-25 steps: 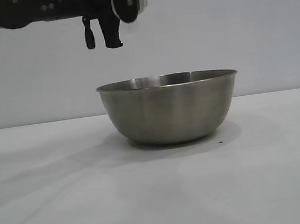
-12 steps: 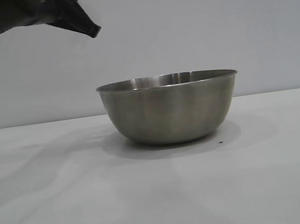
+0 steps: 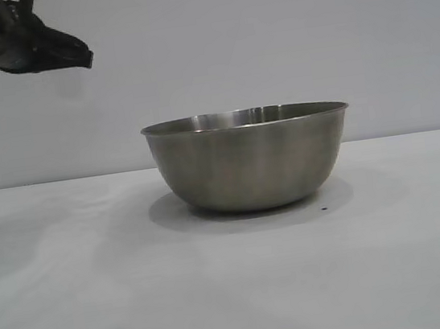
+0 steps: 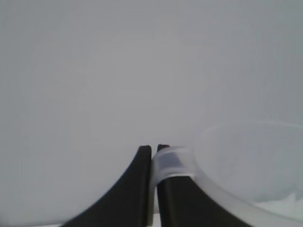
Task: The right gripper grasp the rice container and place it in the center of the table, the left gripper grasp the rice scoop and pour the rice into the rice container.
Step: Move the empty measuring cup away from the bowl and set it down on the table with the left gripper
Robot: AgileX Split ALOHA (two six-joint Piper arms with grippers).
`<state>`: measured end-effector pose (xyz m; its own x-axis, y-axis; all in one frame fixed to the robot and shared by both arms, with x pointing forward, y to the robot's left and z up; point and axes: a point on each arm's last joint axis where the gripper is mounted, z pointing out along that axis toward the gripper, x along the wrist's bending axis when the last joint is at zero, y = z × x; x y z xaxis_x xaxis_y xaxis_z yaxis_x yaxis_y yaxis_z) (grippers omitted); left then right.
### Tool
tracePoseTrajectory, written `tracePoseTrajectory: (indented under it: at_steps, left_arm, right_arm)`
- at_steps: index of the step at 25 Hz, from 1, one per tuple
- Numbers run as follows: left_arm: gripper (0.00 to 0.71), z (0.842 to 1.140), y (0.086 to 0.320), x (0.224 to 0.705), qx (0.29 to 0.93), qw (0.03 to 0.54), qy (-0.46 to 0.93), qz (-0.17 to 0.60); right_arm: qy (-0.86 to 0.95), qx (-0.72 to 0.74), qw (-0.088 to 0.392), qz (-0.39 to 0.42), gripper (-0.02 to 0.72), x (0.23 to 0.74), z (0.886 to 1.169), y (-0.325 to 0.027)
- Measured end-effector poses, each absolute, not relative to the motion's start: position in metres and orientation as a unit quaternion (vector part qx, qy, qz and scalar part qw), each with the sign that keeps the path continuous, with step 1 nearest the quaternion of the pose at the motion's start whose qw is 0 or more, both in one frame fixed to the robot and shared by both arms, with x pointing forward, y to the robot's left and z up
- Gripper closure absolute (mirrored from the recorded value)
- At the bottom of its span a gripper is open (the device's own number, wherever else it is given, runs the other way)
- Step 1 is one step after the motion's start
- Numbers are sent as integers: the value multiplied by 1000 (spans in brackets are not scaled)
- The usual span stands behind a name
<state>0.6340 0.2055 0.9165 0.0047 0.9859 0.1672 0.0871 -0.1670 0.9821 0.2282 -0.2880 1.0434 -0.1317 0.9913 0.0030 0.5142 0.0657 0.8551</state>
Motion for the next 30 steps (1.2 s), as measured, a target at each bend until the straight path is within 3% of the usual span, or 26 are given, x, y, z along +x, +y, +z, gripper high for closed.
tracePoseTrajectory:
  at_steps: [7,13,24,30]
  left_arm:
    - [710,895,204,626,547,467,521,460]
    - [710,866,202,625,569,456,526,437]
    - [710,865,202,625,569,457,525,438]
    - [710,846,202,623,581,442,531,431]
  right_arm:
    - [655,575,322,370,138,228,1043,-288]
    - [655,575,322,370,138,228,1043,-288]
    - [655,575,322,370,138,228,1043,-288]
    - [655,575,322,370,138,228,1043,-288]
